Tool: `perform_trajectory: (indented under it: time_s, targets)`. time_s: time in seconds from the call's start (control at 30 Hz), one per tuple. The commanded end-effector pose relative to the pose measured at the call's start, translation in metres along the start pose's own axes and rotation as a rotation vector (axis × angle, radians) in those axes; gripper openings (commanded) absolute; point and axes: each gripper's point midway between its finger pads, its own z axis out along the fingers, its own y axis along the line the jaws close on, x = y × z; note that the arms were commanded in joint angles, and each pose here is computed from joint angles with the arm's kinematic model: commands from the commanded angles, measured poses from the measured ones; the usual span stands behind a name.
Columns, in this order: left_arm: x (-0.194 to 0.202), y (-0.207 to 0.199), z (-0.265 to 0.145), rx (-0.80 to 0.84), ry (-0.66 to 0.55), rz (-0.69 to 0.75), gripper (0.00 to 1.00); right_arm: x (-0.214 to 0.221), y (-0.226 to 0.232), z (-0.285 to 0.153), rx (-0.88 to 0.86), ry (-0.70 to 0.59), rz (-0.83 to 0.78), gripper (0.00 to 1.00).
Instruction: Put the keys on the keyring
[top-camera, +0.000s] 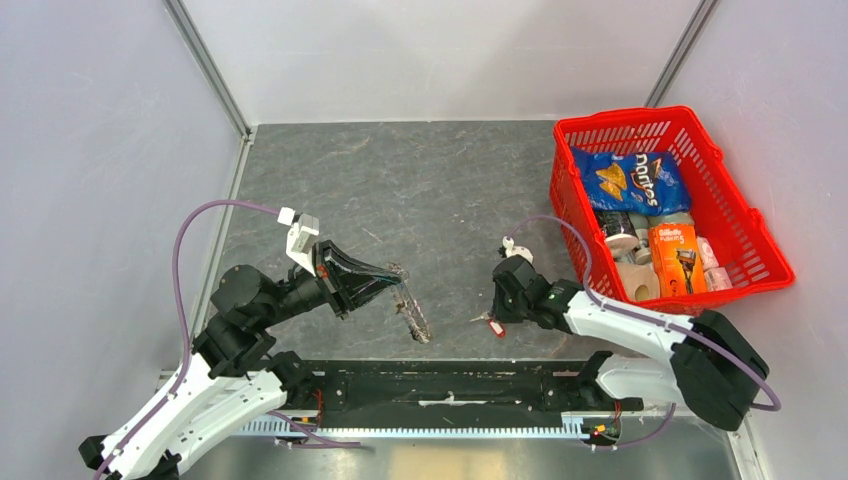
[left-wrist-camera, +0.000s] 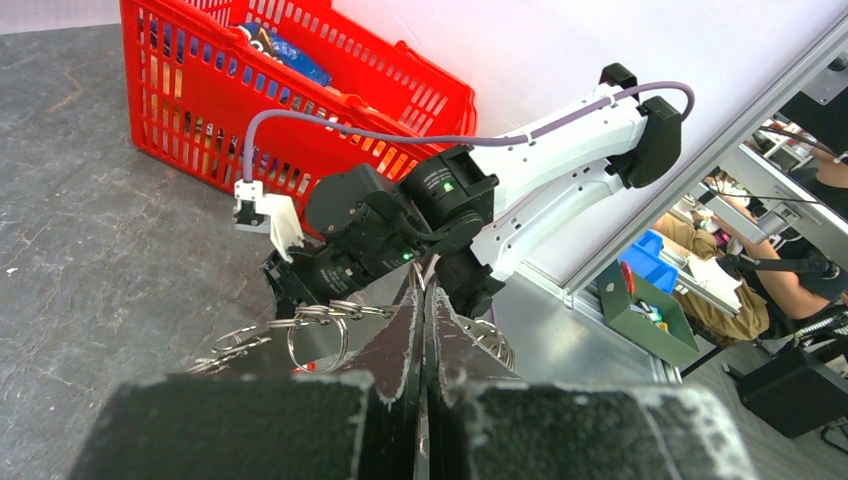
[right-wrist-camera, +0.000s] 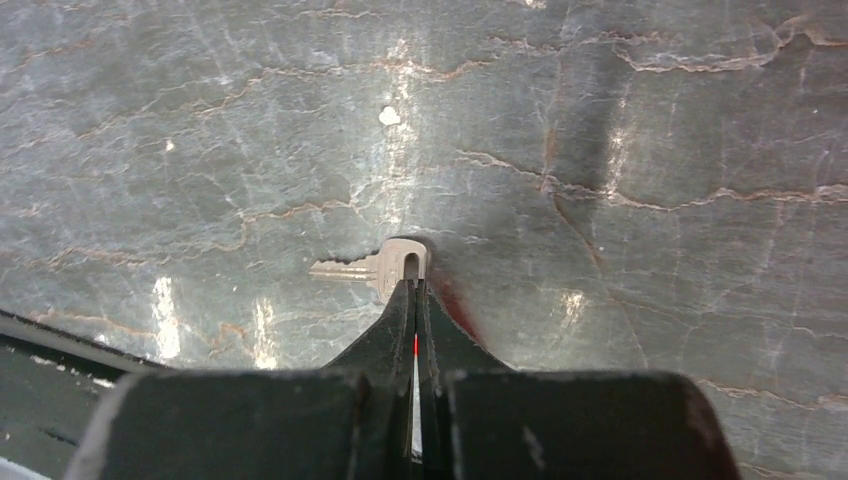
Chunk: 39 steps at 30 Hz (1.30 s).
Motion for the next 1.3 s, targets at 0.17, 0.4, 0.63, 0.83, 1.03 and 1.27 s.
perform_trajectory:
  time_s: [0.17, 0.4, 0.63, 0.83, 1.03, 1.27]
  targets:
    - [-0.020, -0.021, -0.002, 0.078, -0.058, 0.053, 0.02, -0.038, 0.054, -0.074, -0.262, -0.060, -0.168, 0.00]
    - [-0.021, -0.029, -0.001, 0.116, -0.039, 0.060, 0.02, -0.039, 0.115, -0.173, -0.657, -0.006, -0.432, 0.00]
    - [-0.022, -0.040, -0.001, 0.170, -0.014, 0.080, 0.02, -0.033, 0.136, -0.239, -0.881, 0.014, -0.599, 0.00]
    - [-0.021, -0.053, -0.003, 0.251, -0.003, 0.086, 0.02, -0.033, 0.146, -0.269, -0.992, -0.014, -0.670, 0.00]
    - [-0.020, -0.056, -0.007, 0.260, -0.008, 0.083, 0.02, -0.055, 0.120, -0.222, -0.684, -0.040, -0.609, 0.00]
    - [-0.017, -0.053, -0.010, 0.244, -0.007, 0.079, 0.02, -0.069, 0.090, -0.126, -0.369, -0.043, -0.435, 0.00]
